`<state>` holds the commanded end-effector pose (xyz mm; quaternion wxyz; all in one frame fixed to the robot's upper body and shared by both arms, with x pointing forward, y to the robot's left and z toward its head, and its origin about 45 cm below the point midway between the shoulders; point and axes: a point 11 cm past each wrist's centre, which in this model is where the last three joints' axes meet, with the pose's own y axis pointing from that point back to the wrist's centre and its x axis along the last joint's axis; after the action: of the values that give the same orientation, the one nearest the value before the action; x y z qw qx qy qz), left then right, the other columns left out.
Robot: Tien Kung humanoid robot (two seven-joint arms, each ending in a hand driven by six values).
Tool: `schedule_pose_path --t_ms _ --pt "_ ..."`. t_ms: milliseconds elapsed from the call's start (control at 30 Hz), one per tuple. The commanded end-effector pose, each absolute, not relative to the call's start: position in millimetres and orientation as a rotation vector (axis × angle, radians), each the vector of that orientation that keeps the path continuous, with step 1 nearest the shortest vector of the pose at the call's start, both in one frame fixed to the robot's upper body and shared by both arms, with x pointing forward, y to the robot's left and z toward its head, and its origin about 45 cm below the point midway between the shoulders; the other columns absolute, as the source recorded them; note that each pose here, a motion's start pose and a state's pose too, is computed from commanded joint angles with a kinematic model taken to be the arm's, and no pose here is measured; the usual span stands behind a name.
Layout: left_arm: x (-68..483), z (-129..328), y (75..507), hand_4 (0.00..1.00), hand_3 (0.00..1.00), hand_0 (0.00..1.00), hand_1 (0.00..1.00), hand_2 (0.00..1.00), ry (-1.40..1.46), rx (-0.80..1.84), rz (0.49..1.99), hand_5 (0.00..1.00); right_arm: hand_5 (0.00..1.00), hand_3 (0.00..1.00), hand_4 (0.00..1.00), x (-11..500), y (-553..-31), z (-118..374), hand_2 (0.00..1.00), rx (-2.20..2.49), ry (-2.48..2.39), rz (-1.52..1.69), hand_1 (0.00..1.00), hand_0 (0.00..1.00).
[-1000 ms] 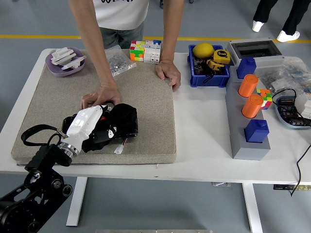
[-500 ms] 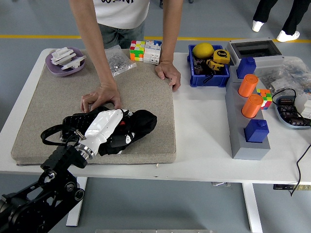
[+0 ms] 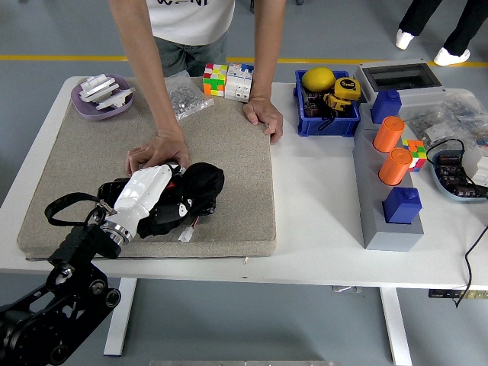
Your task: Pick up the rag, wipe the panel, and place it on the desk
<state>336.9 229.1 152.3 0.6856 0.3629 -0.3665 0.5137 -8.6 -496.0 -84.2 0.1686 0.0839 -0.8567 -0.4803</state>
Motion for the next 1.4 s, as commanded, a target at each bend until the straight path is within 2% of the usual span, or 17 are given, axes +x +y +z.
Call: schedule_pose_path --t_ms 1033,1400 --pt "330.1 153.4 339.0 0.307 0.509 0.300 0.363 0.533 -0.767 1.014 1.415 0.002 0.439 0.572 0.993 -13.5 -495.0 -84.8 0.588 0.230 -2.431 -1.370 0.613 0.700" --pt "326.9 153.9 350.9 0.308 0.507 0.303 0.363 0.533 -0.760 1.037 1.449 0.002 0.441 0.572 0.994 -14.0 -494.4 -85.1 0.589 0.229 -2.430 -1.372 0.613 0.701"
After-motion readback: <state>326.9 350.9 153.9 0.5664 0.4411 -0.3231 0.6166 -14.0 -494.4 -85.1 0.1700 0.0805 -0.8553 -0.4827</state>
